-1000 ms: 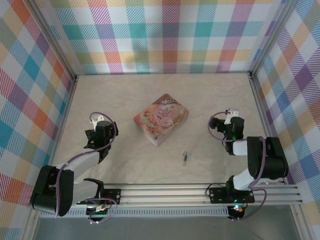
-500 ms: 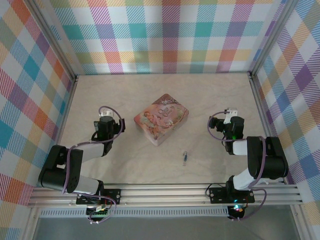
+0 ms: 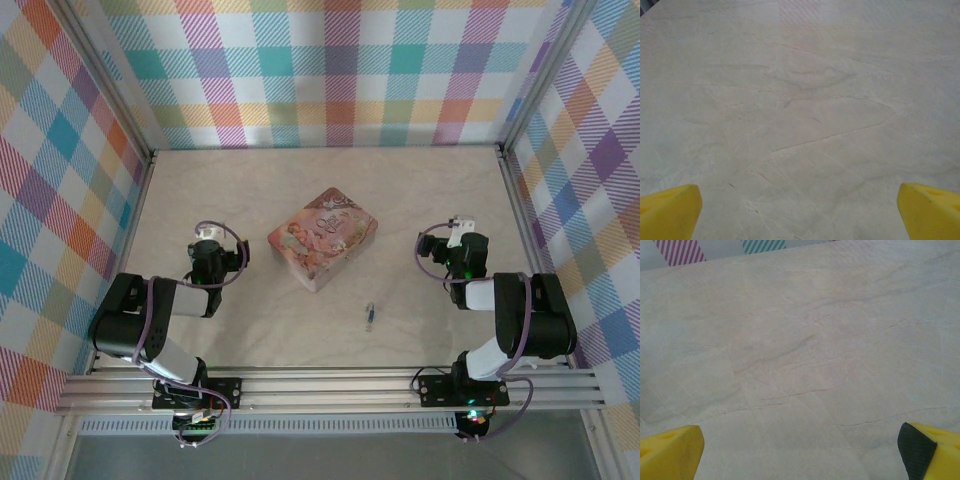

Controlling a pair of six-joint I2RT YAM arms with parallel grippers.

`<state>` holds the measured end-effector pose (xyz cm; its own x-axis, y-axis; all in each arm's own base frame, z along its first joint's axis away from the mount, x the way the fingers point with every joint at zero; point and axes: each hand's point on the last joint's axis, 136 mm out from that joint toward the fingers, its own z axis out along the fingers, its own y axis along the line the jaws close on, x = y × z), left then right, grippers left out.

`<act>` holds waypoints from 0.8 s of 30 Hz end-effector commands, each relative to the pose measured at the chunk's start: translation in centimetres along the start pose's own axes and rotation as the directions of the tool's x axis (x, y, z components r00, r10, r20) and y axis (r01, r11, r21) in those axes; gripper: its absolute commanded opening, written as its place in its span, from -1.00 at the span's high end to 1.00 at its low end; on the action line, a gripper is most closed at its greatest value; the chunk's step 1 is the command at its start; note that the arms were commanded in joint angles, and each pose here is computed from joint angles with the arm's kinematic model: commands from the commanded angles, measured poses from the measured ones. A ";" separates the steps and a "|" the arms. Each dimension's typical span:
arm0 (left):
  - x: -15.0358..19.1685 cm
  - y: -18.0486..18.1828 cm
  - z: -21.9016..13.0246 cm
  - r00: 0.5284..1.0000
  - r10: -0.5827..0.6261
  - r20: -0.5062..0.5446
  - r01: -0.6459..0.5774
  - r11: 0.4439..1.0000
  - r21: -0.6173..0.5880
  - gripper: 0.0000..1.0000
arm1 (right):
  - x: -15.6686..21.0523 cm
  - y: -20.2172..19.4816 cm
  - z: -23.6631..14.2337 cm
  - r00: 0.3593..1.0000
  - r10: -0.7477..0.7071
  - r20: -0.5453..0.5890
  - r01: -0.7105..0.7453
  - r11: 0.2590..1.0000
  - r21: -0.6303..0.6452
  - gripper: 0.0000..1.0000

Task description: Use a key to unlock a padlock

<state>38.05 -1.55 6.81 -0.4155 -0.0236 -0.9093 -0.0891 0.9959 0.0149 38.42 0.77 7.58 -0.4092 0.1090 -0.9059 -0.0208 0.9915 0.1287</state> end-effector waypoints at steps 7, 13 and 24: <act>-1.9 0.7 1.1 0.999 -0.044 0.019 0.044 0.999 0.011 -1.00 | -2.0 0.9 0.4 0.998 -0.033 0.051 0.035 0.998 -0.043 -0.99; -1.7 0.7 1.1 0.999 -0.043 0.016 0.043 0.999 0.010 -1.00 | -1.8 2.0 0.6 0.997 -0.066 0.033 0.069 0.993 -0.098 -0.99; -1.8 0.7 1.1 0.999 -0.043 0.018 0.043 0.999 0.011 -1.00 | -1.8 2.0 0.7 0.997 -0.067 0.031 0.069 0.993 -0.098 -0.99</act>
<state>39.20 -0.77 7.53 -0.4085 -0.0462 -0.9116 -0.0973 0.9952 -0.0069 39.27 1.96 8.68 -0.3930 0.0668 -0.9171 -0.1017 0.9881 0.1155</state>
